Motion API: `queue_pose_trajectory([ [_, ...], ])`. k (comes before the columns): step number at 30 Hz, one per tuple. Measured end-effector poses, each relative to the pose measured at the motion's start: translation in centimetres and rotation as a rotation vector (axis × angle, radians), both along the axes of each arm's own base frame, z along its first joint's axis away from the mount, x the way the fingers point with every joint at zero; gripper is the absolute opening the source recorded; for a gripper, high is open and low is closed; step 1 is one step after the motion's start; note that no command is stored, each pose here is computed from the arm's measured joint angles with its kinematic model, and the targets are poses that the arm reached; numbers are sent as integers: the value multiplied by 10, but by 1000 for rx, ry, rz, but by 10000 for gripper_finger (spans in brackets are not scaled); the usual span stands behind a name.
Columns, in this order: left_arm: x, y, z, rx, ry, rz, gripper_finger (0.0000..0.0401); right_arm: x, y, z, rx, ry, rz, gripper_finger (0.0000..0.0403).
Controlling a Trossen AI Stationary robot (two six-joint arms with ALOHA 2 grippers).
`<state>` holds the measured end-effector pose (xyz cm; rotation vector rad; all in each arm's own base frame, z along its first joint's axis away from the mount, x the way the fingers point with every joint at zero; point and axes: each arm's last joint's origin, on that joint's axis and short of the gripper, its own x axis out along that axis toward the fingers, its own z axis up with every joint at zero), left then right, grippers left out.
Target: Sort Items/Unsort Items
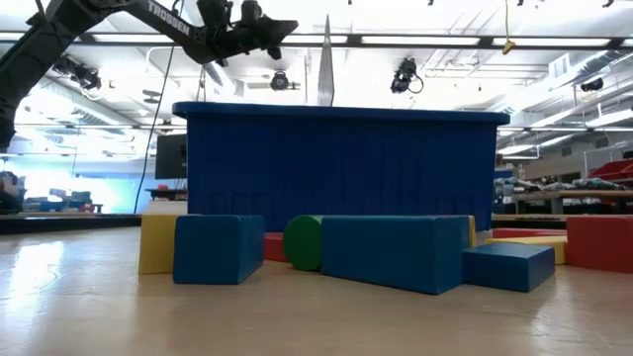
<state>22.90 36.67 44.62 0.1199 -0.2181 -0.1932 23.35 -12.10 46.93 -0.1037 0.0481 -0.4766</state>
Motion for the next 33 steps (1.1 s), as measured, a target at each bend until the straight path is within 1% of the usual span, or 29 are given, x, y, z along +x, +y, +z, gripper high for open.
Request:
queue_pose_trajectory([
  [2,0,0,0,-48,5,-2,0,-9,-22,-1,73,11,-35,0],
  [5,1,1,1,-188,-8,18,0,-18,-50,1,235,-16,-65,0],
  [7,0,2,3,-284,-27,37,0,-22,-62,7,326,-40,-72,0],
  [10,-3,-3,13,-386,-69,60,0,-22,-68,25,423,-67,-62,0],
  [13,-8,-17,29,-408,-96,44,0,-16,-65,48,457,-91,-16,0],
  [17,-10,-43,53,-412,-130,16,0,-12,-54,80,464,-145,40,0],
  [20,-13,-62,68,-448,-125,13,0,-8,-49,95,502,-177,63,0],
  [23,-15,-80,78,-468,-80,42,0,2,-46,94,557,-228,89,0],
  [26,-19,-96,82,-446,-16,100,0,8,-43,91,587,-213,97,0],
  [29,-27,-108,81,-444,53,196,0,25,-41,86,576,-186,114,0],
  [33,-34,-116,71,-469,175,266,0,51,-45,76,565,-175,155,0],
])
